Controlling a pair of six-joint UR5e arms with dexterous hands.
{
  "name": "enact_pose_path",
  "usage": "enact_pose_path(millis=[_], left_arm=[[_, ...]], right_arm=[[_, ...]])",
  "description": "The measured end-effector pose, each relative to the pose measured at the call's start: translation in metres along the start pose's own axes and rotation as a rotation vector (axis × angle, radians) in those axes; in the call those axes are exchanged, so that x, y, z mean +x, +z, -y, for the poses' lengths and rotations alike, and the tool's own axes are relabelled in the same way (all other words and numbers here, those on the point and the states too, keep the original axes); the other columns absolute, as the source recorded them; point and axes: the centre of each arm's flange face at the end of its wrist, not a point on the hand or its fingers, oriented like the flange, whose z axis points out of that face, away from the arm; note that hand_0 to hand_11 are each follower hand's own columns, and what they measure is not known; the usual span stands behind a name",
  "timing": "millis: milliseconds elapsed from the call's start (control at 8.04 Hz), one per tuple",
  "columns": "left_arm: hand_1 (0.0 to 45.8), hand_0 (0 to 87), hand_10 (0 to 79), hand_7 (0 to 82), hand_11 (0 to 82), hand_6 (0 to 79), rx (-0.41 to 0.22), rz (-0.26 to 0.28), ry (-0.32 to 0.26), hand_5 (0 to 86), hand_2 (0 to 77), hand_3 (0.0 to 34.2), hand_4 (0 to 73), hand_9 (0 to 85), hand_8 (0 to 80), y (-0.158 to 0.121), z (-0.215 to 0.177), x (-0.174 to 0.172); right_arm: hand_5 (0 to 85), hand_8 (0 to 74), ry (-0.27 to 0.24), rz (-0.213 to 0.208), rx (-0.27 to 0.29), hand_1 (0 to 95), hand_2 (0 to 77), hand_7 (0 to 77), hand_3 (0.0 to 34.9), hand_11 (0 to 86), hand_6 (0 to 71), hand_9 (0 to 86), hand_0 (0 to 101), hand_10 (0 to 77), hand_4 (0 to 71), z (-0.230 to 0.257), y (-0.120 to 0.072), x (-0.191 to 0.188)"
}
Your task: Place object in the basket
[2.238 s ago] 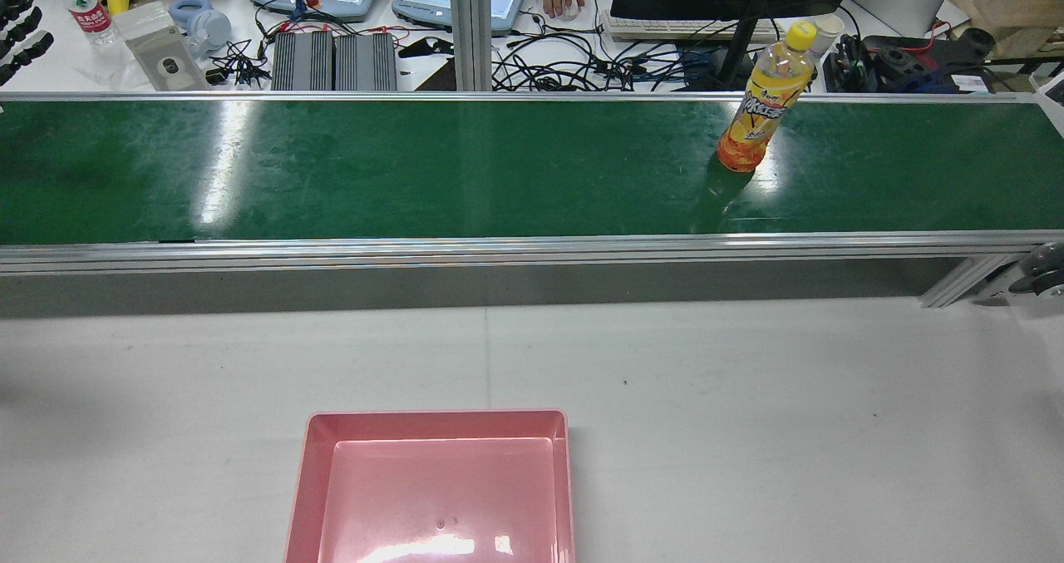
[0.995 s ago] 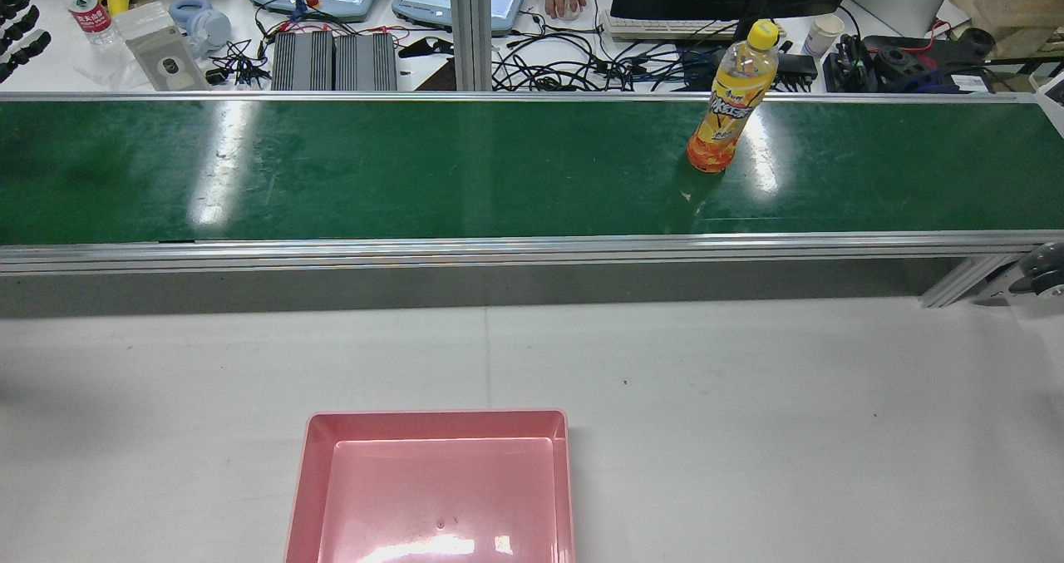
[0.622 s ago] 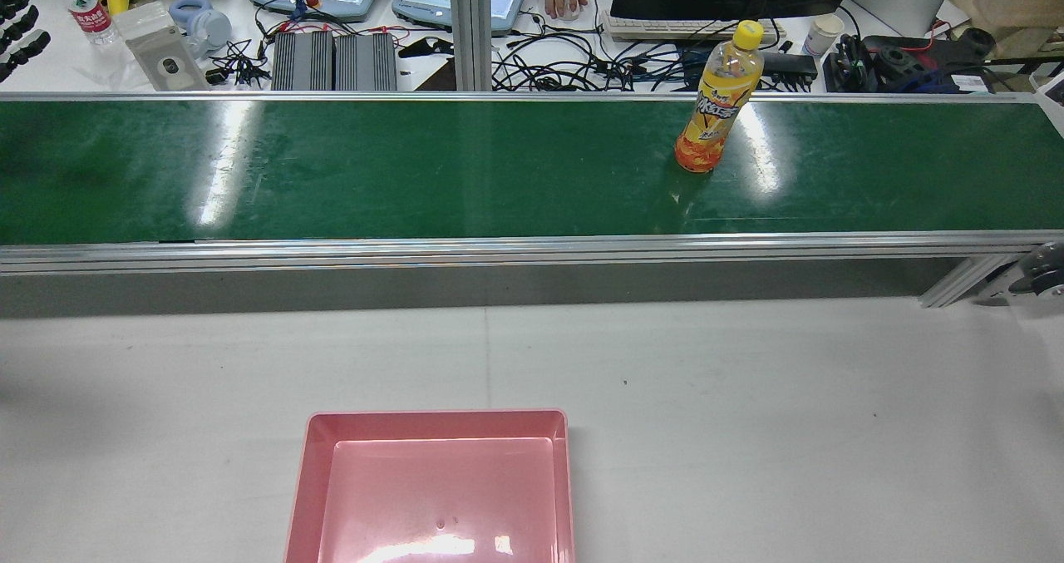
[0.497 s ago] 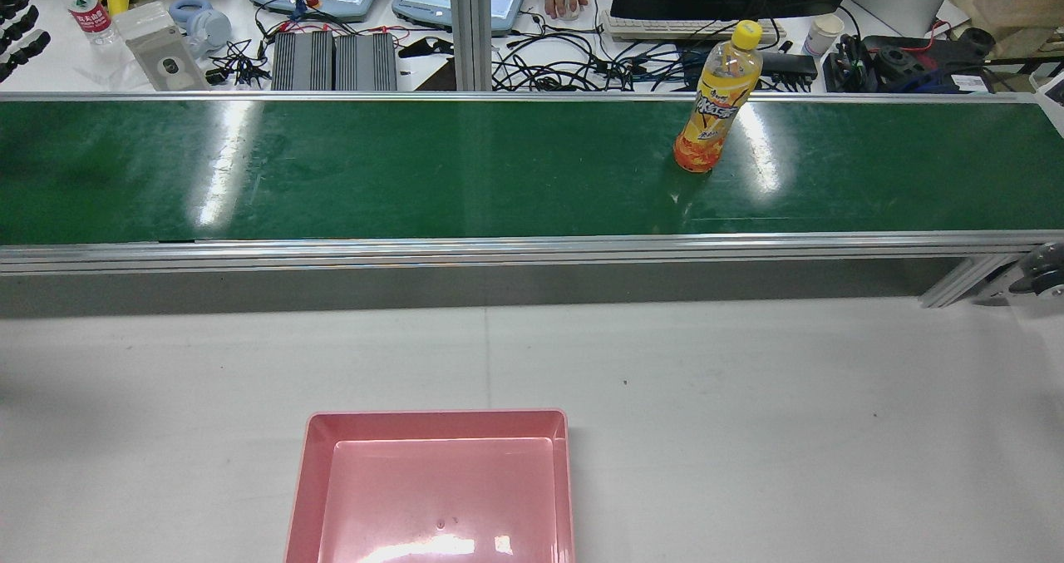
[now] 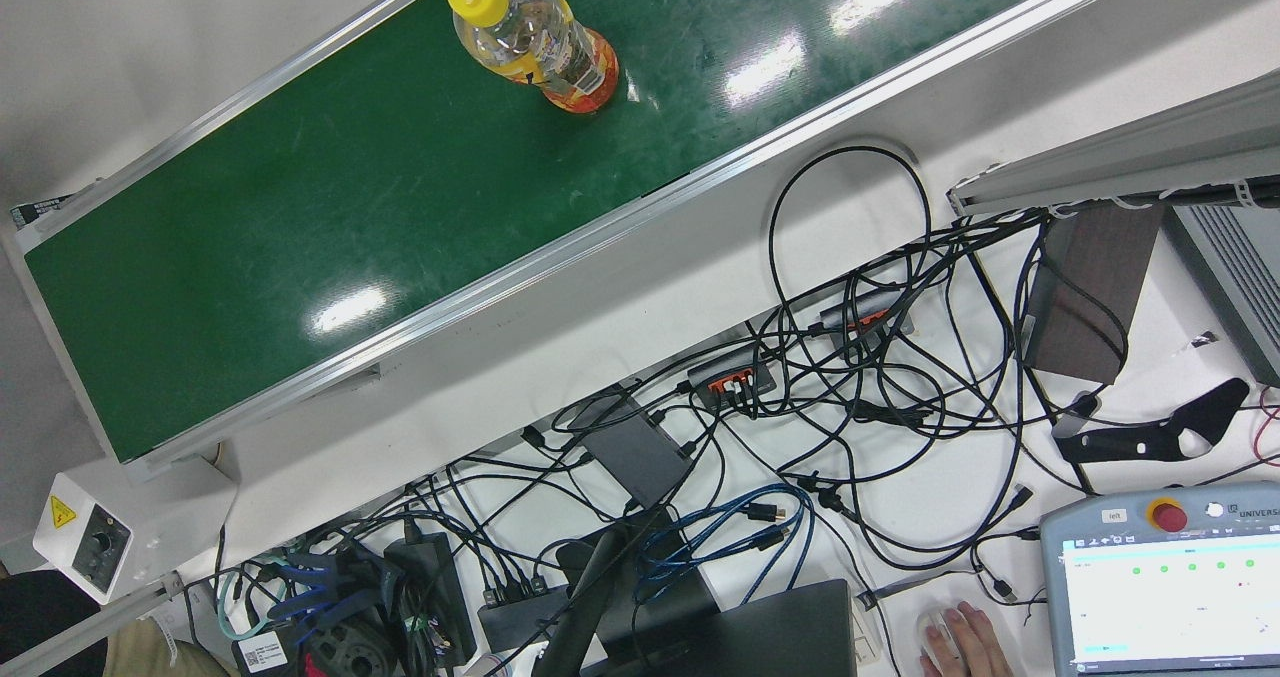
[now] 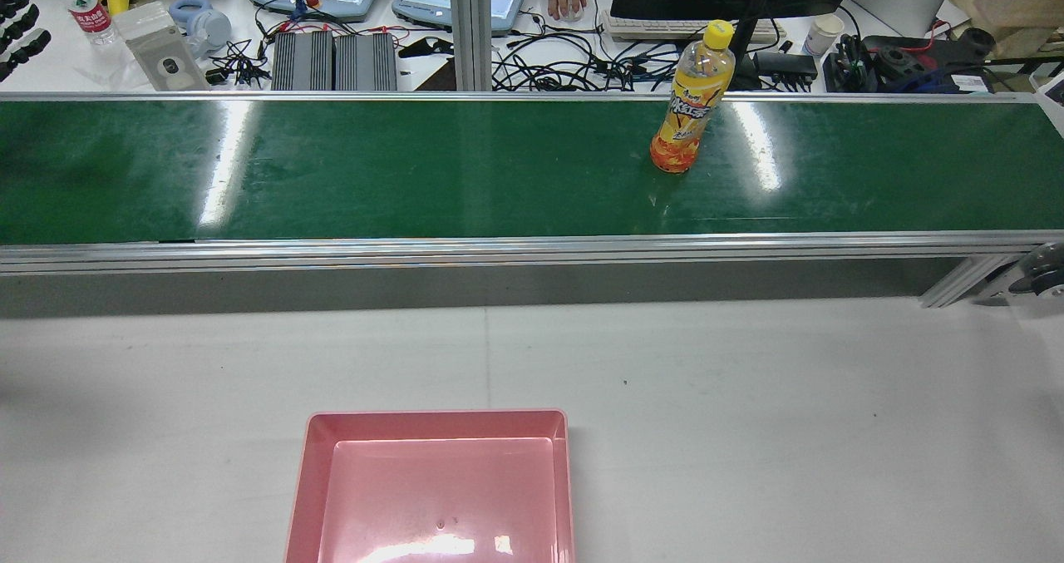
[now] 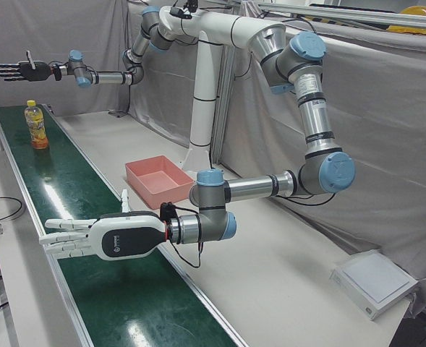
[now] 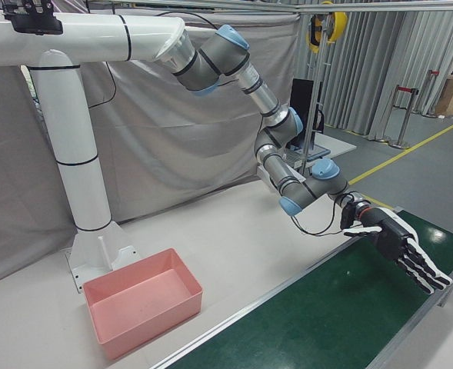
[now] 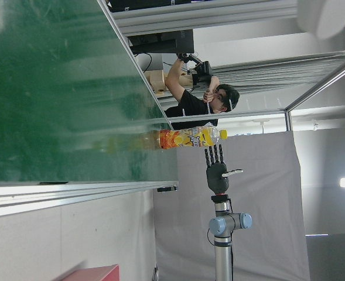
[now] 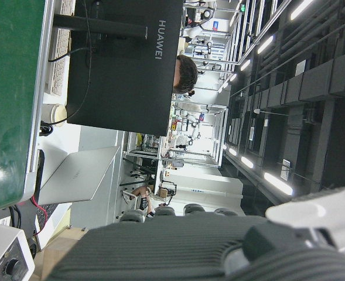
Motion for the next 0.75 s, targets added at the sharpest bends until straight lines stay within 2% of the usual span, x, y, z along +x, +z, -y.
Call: enact_pose_path(millis=[746], left_arm=[[9.3, 62.3, 2.2, 0.5, 6.0, 0.0, 0.001, 0.001, 0.0, 7.1, 0.0, 0.0, 12.0, 0.5, 0.0, -0.0007, 0.0006, -0.0005]], right_arm=[[0.0, 0.0, 0.0, 0.0, 0.0, 0.0, 0.5, 0.5, 0.0, 0.0, 0.0, 0.0, 0, 0.0, 0.0, 0.0, 0.0, 0.0]])
